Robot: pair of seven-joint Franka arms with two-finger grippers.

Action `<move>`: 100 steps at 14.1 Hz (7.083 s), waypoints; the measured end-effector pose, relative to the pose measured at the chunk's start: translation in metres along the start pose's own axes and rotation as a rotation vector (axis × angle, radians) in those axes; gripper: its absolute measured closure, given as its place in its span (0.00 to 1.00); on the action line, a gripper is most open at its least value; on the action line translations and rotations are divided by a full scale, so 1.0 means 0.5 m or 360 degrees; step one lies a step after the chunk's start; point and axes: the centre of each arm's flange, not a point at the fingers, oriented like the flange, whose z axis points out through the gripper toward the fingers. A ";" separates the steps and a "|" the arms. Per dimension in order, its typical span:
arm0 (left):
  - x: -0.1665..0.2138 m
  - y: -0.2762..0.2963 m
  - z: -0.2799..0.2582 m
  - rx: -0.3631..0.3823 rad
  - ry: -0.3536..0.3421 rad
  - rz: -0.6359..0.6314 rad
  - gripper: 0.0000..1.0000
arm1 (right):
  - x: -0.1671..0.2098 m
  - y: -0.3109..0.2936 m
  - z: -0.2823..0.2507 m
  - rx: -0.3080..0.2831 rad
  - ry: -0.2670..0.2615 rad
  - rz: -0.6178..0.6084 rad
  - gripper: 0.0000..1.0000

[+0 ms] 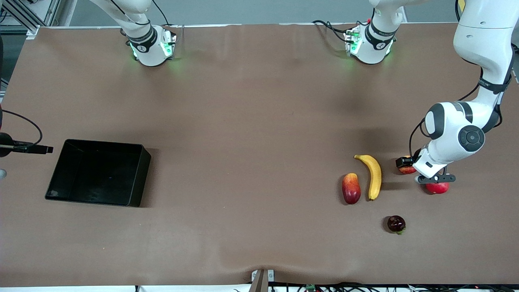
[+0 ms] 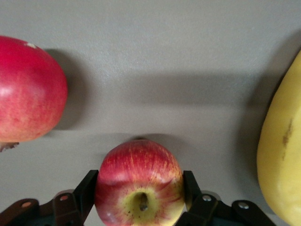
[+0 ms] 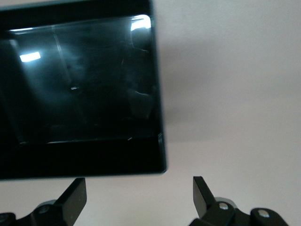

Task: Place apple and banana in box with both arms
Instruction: 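Lower the left gripper and close it on the small apple, then lift the apple with the left gripper while the right gripper reaches the box, then slide the box with the right gripper while the left gripper carries apple, then open the left gripper over the box while the right gripper withdraws, then reach and grasp the yellow banana with the left gripper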

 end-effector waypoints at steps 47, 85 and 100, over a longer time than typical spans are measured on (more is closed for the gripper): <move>-0.007 0.376 -0.485 -0.0076 -0.0309 -0.0134 0.23 | -0.105 -1.102 0.262 0.0100 -0.0002 -0.0275 0.97; -0.084 0.818 -0.083 -0.0087 -0.0316 -0.0652 0.00 | -0.095 -0.960 0.026 0.0185 0.0328 -0.0241 0.00; 0.057 0.307 -0.269 0.0007 -0.0062 -0.0428 0.00 | -0.296 -0.478 -0.387 -0.0031 0.0303 -0.0329 0.00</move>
